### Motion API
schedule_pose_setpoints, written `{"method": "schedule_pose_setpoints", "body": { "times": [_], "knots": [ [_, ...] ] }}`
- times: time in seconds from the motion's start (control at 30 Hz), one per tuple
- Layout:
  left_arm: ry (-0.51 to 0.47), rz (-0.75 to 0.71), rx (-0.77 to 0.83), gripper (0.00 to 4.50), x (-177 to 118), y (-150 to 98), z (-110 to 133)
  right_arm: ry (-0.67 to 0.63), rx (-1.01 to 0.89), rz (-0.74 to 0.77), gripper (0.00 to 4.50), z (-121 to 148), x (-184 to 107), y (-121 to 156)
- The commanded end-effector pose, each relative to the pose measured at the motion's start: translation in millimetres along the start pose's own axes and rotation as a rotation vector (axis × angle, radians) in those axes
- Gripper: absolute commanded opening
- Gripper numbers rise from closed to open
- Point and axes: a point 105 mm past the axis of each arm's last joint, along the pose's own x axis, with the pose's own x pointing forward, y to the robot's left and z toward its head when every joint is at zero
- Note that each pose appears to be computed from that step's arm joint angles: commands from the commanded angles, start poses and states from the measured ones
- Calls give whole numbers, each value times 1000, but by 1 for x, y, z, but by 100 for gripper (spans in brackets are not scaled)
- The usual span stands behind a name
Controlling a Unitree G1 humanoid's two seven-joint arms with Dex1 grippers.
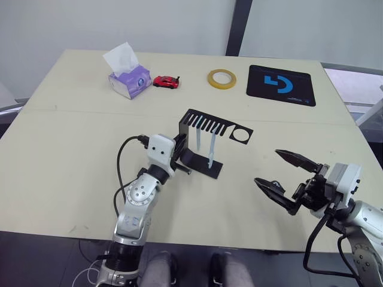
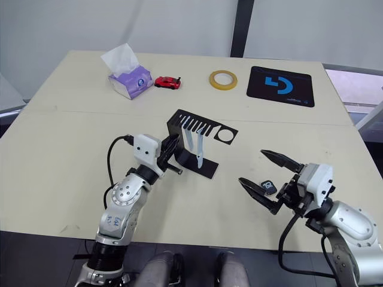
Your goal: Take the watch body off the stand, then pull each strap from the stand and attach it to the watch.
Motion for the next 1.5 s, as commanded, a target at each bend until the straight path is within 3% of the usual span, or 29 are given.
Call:
{"method": "schedule_pose_setpoints", "body": {
  "times": [0.03,0.23,0.43,0.67,0.97,1.5],
  "knots": [
    [-78,1,28,4,6,-1,22,-43,-56,-13,450,15,0,3],
    [-78,135,79,4,13,21,27,-37,18,-73,450,12,9,8],
    [-69,228,54,4,24,27,24,22,128,-208,450,-6,39,9],
    [-42,307,16,4,24,32,17,-47,179,-242,450,-4,85,20],
    [-11,304,-41,4,24,28,12,-122,189,-312,450,-2,146,25],
    [1,297,12,4,24,30,20,-199,156,-376,450,2,187,13]
  ]
}}
